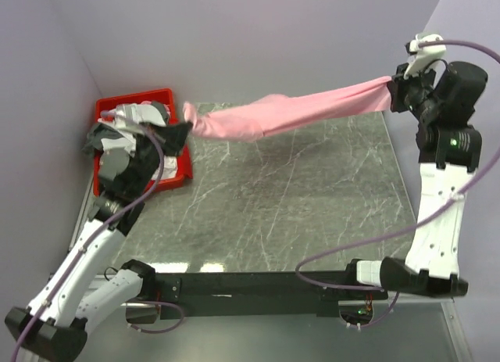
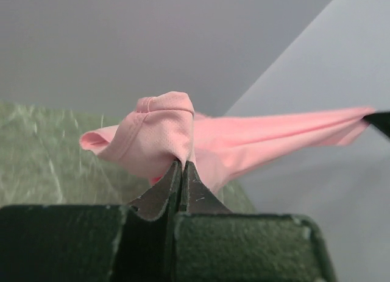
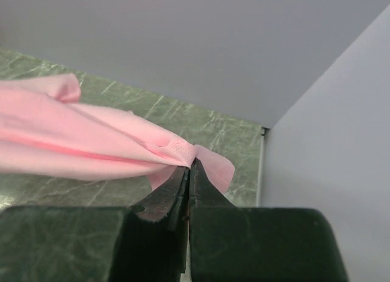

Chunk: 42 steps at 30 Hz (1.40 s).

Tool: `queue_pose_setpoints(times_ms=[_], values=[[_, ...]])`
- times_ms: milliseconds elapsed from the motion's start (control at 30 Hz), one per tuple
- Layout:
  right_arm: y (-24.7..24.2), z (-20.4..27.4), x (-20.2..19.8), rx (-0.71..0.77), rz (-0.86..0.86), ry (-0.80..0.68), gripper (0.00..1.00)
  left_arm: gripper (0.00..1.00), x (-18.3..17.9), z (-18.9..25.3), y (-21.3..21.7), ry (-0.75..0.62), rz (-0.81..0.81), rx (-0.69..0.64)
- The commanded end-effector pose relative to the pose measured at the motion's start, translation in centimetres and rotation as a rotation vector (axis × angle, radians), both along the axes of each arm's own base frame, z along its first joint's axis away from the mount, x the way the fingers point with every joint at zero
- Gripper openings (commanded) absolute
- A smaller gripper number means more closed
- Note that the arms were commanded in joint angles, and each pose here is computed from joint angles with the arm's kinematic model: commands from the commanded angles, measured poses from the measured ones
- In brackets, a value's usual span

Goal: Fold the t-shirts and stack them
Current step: Flatten the tshirt out

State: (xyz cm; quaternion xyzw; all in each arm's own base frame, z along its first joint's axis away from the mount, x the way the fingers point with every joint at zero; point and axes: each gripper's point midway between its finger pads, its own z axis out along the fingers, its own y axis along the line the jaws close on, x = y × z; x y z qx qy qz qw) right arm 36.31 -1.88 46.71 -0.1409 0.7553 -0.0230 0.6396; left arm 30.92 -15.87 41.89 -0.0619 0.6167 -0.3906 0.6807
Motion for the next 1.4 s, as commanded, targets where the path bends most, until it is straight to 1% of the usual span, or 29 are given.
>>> queue_pose_setpoints(times_ms=[0, 167, 233, 267, 300, 367, 400, 433, 467, 533, 600, 633, 667, 700, 733, 767, 800, 833, 867, 900, 933, 967, 1000, 1033, 1067, 1100, 1133, 1300, 1367], values=[[-0.8, 1.5, -1.0, -0.067, -0.025, -0.084, 0.00, 0.01, -1.5, -6.8, -1.0, 0.174, -0.085, -0.026], [-0.4, -3.0, 0.6, -0.034, 0.013, 0.038, 0.01, 0.01, -4.3, -16.4, -1.3, 0.441, -0.138, -0.064], [-0.3, -6.6, 2.1, -0.015, 0.039, 0.138, 0.08, 0.02, -5.3, -19.1, -1.1, 0.517, -0.141, -0.056], [0.1, -8.3, 2.3, -0.009, 0.067, 0.184, 0.22, 0.06, -5.8, -19.9, -1.3, 0.541, -0.157, -0.051], [0.1, -11.3, 2.7, 0.005, 0.078, 0.261, 0.31, 0.25, -6.8, -20.7, -1.7, 0.576, -0.201, -0.044], [0.1, -14.3, 2.5, -0.008, 0.098, 0.328, 0.47, 0.45, -7.9, -21.5, -1.8, 0.597, -0.227, -0.024], [0.1, -16.8, 1.8, -0.006, 0.099, 0.375, 0.51, 0.56, -8.6, -21.5, -1.4, 0.612, -0.225, -0.005], [0.1, -17.7, 1.4, -0.016, 0.103, 0.383, 0.55, 0.61, -8.8, -21.4, -1.1, 0.595, -0.217, 0.025], [0.2, -18.4, 1.1, -0.038, 0.120, 0.379, 0.62, 0.65, -9.0, -21.1, -0.7, 0.587, -0.204, 0.040], [1.1, -20.7, -0.8, -0.041, 0.172, 0.433, 0.65, 0.73, -9.0, -19.6, -0.1, 0.535, -0.179, 0.073], [3.4, -22.2, -2.6, -0.057, 0.349, 0.466, 0.66, 0.78, -8.4, -19.0, 0.0, 0.516, -0.167, 0.096], [4.7, -23.5, -4.6, -0.042, 0.430, 0.541, 0.66, 0.78, -7.9, -18.4, -0.3, 0.485, -0.179, 0.105], [5.6, -24.7, -5.6, -0.101, 0.548, 0.558, 0.67, 0.78, -7.5, -18.5, -0.8, 0.482, -0.199, 0.109], [7.3, -25.3, -7.1, -0.081, 0.666, 0.575, 0.68, 0.77, -6.6, -19.8, -1.7, 0.521, -0.225, 0.120], [9.4, -26.6, -9.7, -0.073, 0.784, 0.653, 0.69, 0.77, -6.0, -20.1, -2.3, 0.529, -0.251, 0.120], [10.2, -27.4, -10.8, -0.125, 0.885, 0.647, 0.70, 0.76, -5.3, -19.4, -3.6, 0.486, -0.309, 0.113], [11.2, -28.9, -12.4, -0.117, 0.941, 0.690, 0.70, 0.75, -3.8, -21.0, -4.7, 0.540, -0.334, 0.130], [12.6, -29.4, -12.4, -0.144, 0.985, 0.663, 0.70, 0.74, -2.9, -21.4, -5.4, 0.547, -0.359, 0.143], [13.2, -29.9, -12.7, -0.122, 0.972, 0.673, 0.70, 0.72, -2.2, -21.6, -6.4, 0.548, -0.404, 0.154], [13.5, -30.6, -13.2, -0.112, 0.968, 0.674, 0.70, 0.66, -0.3, -22.8, -7.9, 0.582, -0.434, 0.197], [14.1, -30.4, -12.5, -0.102, 0.969, 0.627, 0.70, 0.64, 0.4, -23.5, -8.8, 0.599, -0.449, 0.227], [14.4, -30.7, -12.9, -0.062, 0.954, 0.645, 0.70, 0.63, 0.4, -24.7, -10.2, 0.638, -0.463, 0.279], [14.7, -30.7, -12.9, -0.049, 0.955, 0.642, 0.70, 0.62, 1.9, -25.5, -11.7, 0.637, -0.478, 0.344], [15.0, -30.6, -12.8, -0.030, 0.953, 0.642, 0.69, 0.61, 2.0, -26.3, -12.6, 0.651, -0.490, 0.390], [15.0, -30.9, -12.7, -0.016, 0.947, 0.653, 0.69, 0.60, 0.8, -27.7, -13.8, 0.696, -0.524, 0.455], [15.0, -31.0, -12.5, -0.014, 0.935, 0.656, 0.69, 0.59, 2.0, -28.8, -14.6, 0.688, -0.508, 0.530], [14.9, -31.3, -12.3, -0.013, 0.923, 0.659, 0.69, 0.56, 1.7, -30.1, -15.5, 0.715, -0.516, 0.595], [14.8, -32.2, -12.2, 0.004, 0.916, 0.670, 0.69, 0.55, 1.3, -32.5, -16.7, 0.699, -0.536, 0.763], [14.6, -32.3, -12.0, 0.005, 0.916, 0.680, 0.69, 0.54, 1.9, -32.6, -17.3, 0.676, -0.538, 0.804]])
